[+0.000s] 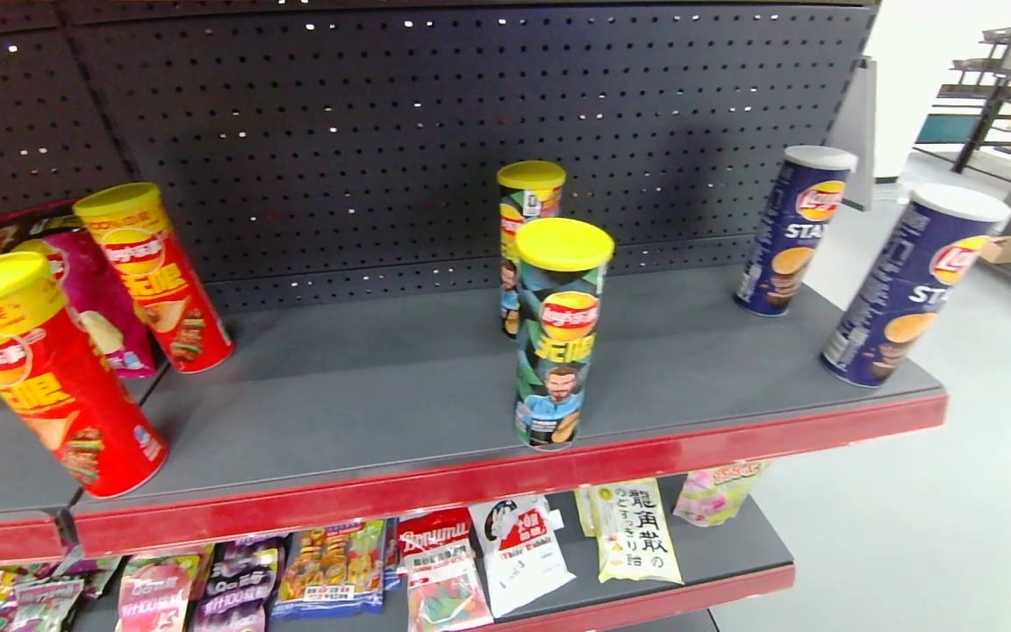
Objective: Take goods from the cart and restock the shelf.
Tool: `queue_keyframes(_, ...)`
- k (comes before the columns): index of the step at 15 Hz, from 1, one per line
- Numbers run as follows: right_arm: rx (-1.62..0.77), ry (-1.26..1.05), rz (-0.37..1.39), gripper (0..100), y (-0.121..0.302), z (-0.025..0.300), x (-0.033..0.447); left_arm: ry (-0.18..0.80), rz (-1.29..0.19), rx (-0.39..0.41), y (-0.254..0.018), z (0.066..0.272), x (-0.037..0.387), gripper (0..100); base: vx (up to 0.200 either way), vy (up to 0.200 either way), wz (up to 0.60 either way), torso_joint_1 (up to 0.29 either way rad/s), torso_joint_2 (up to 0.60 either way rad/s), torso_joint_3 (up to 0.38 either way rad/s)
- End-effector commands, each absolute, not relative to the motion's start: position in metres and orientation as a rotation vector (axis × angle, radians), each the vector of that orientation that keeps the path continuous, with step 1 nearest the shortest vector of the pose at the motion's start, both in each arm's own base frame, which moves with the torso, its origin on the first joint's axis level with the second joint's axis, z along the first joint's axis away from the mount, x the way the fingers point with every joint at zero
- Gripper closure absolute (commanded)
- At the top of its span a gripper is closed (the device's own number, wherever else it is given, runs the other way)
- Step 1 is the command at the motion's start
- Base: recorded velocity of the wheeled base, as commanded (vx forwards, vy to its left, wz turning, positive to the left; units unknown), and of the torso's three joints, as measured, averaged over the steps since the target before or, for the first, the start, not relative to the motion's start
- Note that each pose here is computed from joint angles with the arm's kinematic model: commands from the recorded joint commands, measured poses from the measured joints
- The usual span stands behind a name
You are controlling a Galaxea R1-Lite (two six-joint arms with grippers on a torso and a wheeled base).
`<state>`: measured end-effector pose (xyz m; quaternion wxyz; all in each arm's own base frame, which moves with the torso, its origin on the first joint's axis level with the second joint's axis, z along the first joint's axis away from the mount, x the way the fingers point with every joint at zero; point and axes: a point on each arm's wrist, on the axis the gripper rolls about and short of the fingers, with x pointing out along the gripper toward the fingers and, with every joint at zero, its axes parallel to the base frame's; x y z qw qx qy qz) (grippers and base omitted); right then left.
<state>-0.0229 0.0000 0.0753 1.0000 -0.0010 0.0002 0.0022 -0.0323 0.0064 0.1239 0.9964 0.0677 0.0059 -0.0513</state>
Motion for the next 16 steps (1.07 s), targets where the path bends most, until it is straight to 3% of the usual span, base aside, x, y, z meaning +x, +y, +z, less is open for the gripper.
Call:
queue_keyframes(1, -0.003, 0.002, 0.005, 0, 0.000, 0.075, -0.023, 0.027, -0.105, 0.131, 0.005, 0.108, -0.024, 0, 0.000, 0.000, 0.00, 0.000, 0.00, 0.000)
queue_keyframes(3, -0.003, 0.002, 0.005, 0, 0.000, 0.075, -0.023, -0.022, -0.102, 0.132, 0.004, 0.093, -0.016, 0, 0.000, 0.000, 0.00, 0.000, 0.00, 0.000)
queue_keyframes(6, 0.000, 0.000, 0.008, 0, 0.000, 0.076, -0.023, -0.030, -0.060, 0.132, 0.005, 0.091, -0.014, 0, 0.000, 0.000, 0.00, 0.000, 0.00, 0.000)
queue_keyframes(10, 0.002, 0.002, 0.009, 0, 0.000, 0.075, -0.023, 0.028, 0.058, 0.124, 0.007, 0.091, -0.016, 0, 0.000, 0.000, 0.00, 0.000, 0.00, 0.000)
queue_keyframes(12, -0.002, 0.000, 0.012, 0, 0.000, 0.076, -0.023, 0.124, 0.134, 0.112, 0.006, 0.092, -0.022, 0, 0.000, 0.000, 0.00, 0.000, 0.00, 0.000)
queue_keyframes(14, 0.002, 0.000, 0.009, 0, 0.000, 0.076, -0.023, 0.120, 0.172, 0.057, 0.005, 0.087, -0.024, 0, 0.000, 0.000, 0.00, 0.000, 0.00, 0.000)
queue_keyframes(16, 0.000, 0.000, 0.011, 0, 0.000, 0.076, -0.023, 0.040, 0.134, -0.079, 0.004, 0.082, -0.020, 0, 0.000, 0.000, 0.00, 0.000, 0.00, 0.000)
